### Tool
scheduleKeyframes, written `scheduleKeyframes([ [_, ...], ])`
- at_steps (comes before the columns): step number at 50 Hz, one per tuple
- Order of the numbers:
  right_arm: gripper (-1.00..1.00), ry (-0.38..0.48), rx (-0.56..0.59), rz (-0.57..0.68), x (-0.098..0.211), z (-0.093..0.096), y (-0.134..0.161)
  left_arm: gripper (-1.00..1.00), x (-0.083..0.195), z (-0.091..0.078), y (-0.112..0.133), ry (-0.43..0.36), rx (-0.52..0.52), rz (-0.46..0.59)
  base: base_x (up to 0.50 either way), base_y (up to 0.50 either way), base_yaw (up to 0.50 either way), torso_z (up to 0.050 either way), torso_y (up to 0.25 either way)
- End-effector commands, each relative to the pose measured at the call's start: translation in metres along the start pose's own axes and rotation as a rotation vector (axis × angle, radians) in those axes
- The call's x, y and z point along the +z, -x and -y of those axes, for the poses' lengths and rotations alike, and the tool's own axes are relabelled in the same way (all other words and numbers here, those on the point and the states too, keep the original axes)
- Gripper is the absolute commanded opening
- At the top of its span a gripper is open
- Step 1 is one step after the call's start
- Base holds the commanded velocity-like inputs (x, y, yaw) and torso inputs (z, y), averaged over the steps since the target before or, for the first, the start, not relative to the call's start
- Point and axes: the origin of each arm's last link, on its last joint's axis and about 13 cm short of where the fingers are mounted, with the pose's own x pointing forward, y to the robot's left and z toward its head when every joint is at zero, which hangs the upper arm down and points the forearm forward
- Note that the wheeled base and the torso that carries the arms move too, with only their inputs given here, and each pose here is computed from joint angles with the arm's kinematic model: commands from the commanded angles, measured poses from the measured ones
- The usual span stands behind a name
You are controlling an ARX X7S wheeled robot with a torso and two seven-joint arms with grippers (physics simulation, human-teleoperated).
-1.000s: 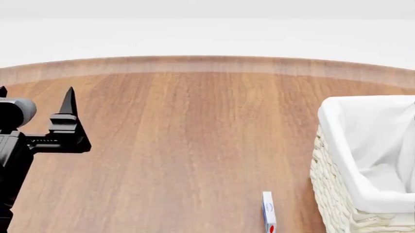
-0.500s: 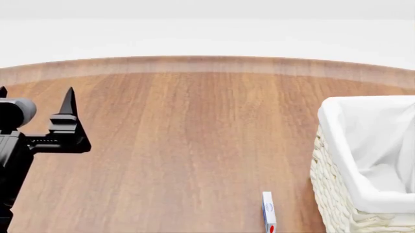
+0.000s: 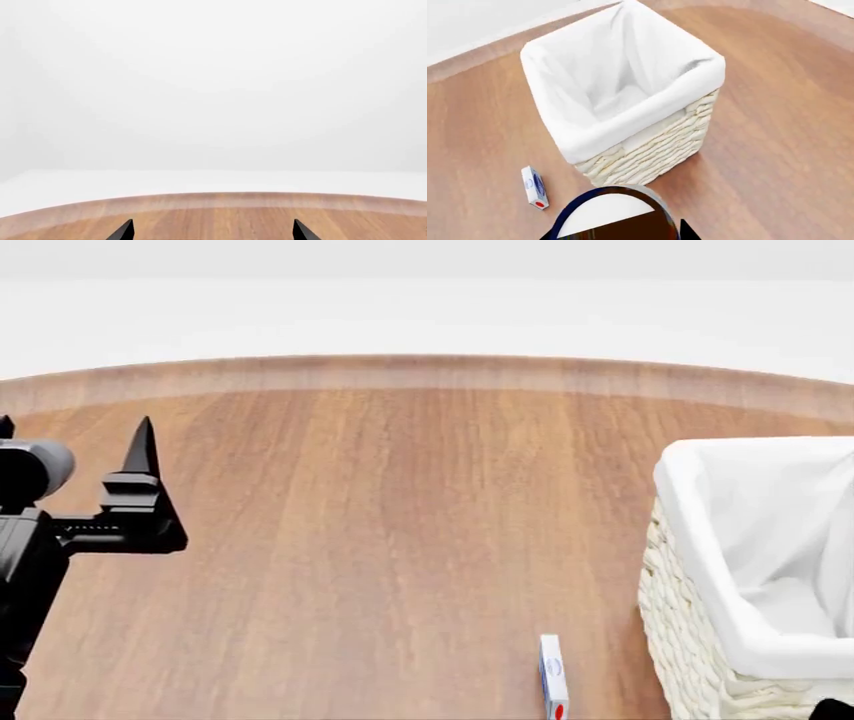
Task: Pick up the alphabet soup and the cream cheese box, and put them in the basket.
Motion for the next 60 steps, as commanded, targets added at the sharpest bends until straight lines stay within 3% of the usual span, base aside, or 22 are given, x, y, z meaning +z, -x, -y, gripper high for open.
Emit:
scheduleKeyframes([
  [1,-1.0,0.097,0.112,0.168,0.033,-0.021,0.007,1.0,-0.002,0.001,0.001,-0.002,-0.004,-0.002,0.0,0.0,0.0,0.0,0.0],
  [8,-1.0,0.163,0.102,0.269,0.051,-0.033,-0.003,1.0,-0.003,0.001,0.0,-0.002,-0.001,-0.005,0.0,0.0,0.0,0.0,0.0],
  [10,-1.0,0.148,0.138,0.312,0.059,-0.036,-0.009,1.0,-0.003,0.002,0.0,0.0,-0.003,-0.006,0.0,0.0,0.0,0.0,0.0],
  [21,-1.0,0.154,0.106,0.361,0.076,-0.047,-0.038,1.0,-0.005,0.0,-0.001,-0.002,0.001,-0.008,0.0,0.0,0.0,0.0,0.0],
  [24,-1.0,0.113,0.134,0.37,0.084,-0.048,-0.042,1.0,-0.004,0.0,0.0,0.0,0.0,-0.008,0.0,0.0,0.0,0.0,0.0],
  [31,-1.0,0.115,0.063,0.389,0.092,-0.049,-0.061,1.0,-0.004,0.001,0.0,-0.003,-0.001,-0.007,0.0,0.0,0.0,0.0,0.001],
  [41,-1.0,0.036,0.02,0.338,0.101,-0.047,-0.095,1.0,-0.005,0.001,-0.001,-0.009,0.001,-0.008,0.0,0.0,0.0,0.0,0.0],
  [56,-1.0,0.067,0.056,0.231,0.116,-0.067,-0.133,1.0,-0.007,0.002,-0.001,-0.014,-0.001,-0.012,0.0,0.0,0.0,0.0,0.001],
  [60,-1.0,0.057,0.021,0.231,0.118,-0.068,-0.14,1.0,-0.008,0.001,-0.002,-0.013,0.001,-0.014,0.0,0.0,0.0,0.0,0.003],
])
